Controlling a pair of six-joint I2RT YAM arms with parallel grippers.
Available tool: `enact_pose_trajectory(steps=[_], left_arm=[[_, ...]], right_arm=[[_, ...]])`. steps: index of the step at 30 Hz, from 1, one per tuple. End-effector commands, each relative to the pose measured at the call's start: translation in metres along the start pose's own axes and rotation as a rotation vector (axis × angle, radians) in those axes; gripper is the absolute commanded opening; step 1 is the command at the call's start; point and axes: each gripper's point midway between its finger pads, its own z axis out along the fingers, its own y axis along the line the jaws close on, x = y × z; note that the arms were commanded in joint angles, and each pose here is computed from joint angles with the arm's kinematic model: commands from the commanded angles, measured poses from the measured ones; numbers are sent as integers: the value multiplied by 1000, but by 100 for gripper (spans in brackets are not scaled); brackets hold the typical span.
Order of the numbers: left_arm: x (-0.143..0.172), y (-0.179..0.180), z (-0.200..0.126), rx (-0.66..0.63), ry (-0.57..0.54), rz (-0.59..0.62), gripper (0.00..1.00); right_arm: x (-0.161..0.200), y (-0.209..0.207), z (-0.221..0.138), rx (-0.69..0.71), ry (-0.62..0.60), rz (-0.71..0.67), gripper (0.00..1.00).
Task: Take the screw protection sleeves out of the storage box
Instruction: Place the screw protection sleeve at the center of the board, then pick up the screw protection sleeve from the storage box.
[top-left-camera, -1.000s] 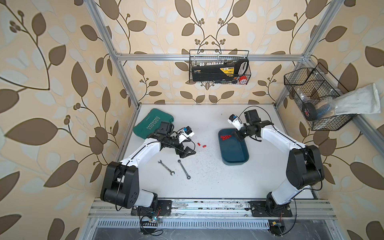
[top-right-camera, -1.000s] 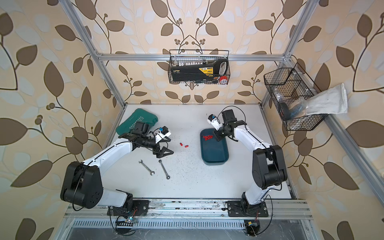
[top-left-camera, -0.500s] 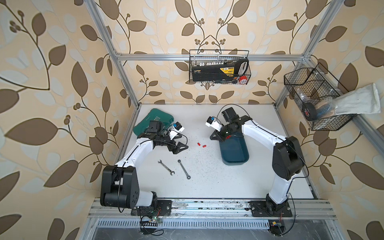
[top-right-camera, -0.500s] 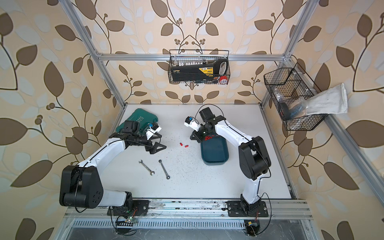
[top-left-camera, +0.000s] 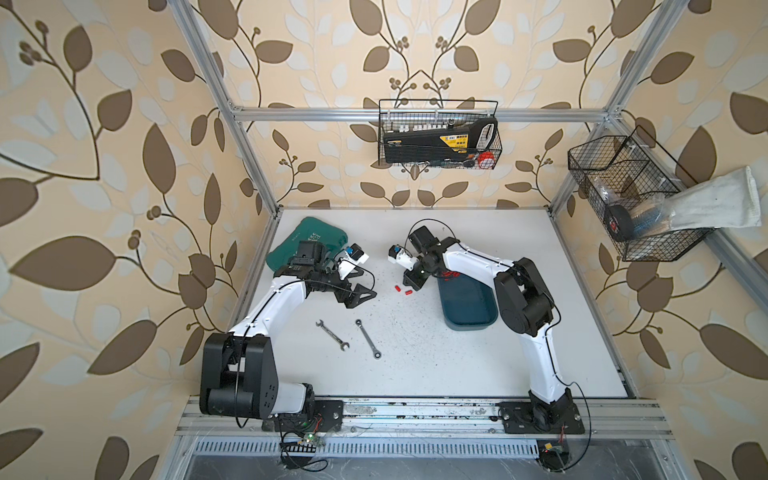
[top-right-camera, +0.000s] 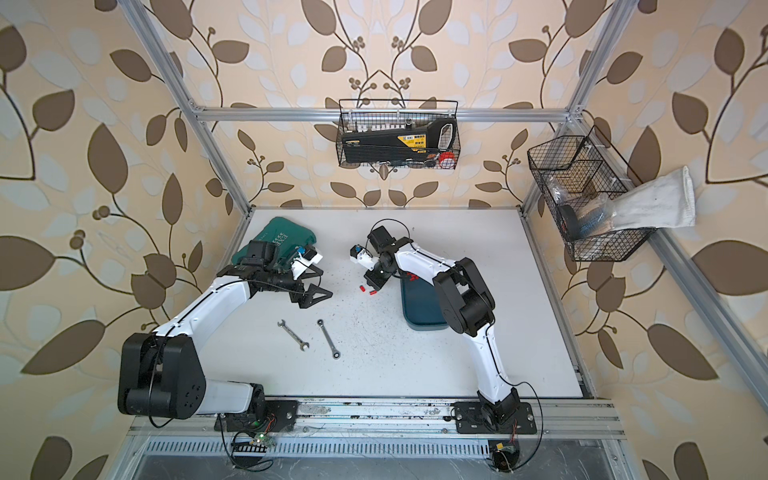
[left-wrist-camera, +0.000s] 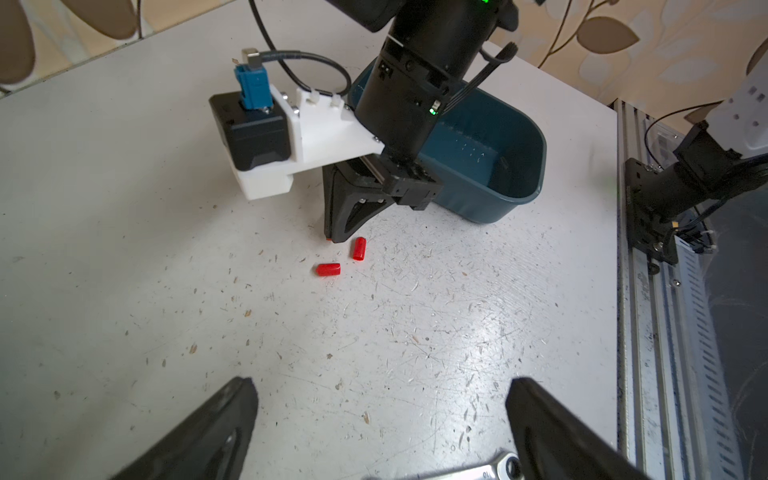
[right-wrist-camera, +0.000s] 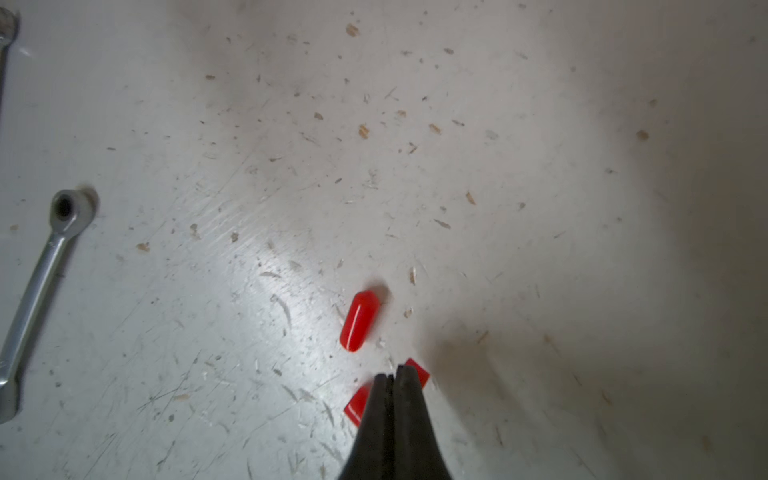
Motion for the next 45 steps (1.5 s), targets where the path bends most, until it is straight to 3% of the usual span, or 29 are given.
enact_pose_trajectory(steps=[1, 6, 15, 25, 34, 40, 45], left_arm=[[-21, -6, -12, 1, -49, 36, 99], [-21, -6, -13, -1, -48, 42, 99], [-23, -8, -14, 6, -55, 44, 99], [-33, -11, -8, 44, -110, 18, 99], [-37, -22, 58, 104, 14, 114, 99], [-45, -33, 100, 118, 28, 104, 99], [-46, -29, 120, 87, 34, 10, 99]], right_arm=[[4, -2, 8, 18, 37, 15, 6], [5, -2, 9, 10, 51, 15, 11], [-2, 1, -16, 16, 37, -17, 32], [-3, 4, -108, 8, -78, -108, 42], [69, -37, -162, 172, -80, -115, 45], [105, -77, -158, 258, -69, -109, 44], [119, -104, -137, 296, -4, -174, 43]])
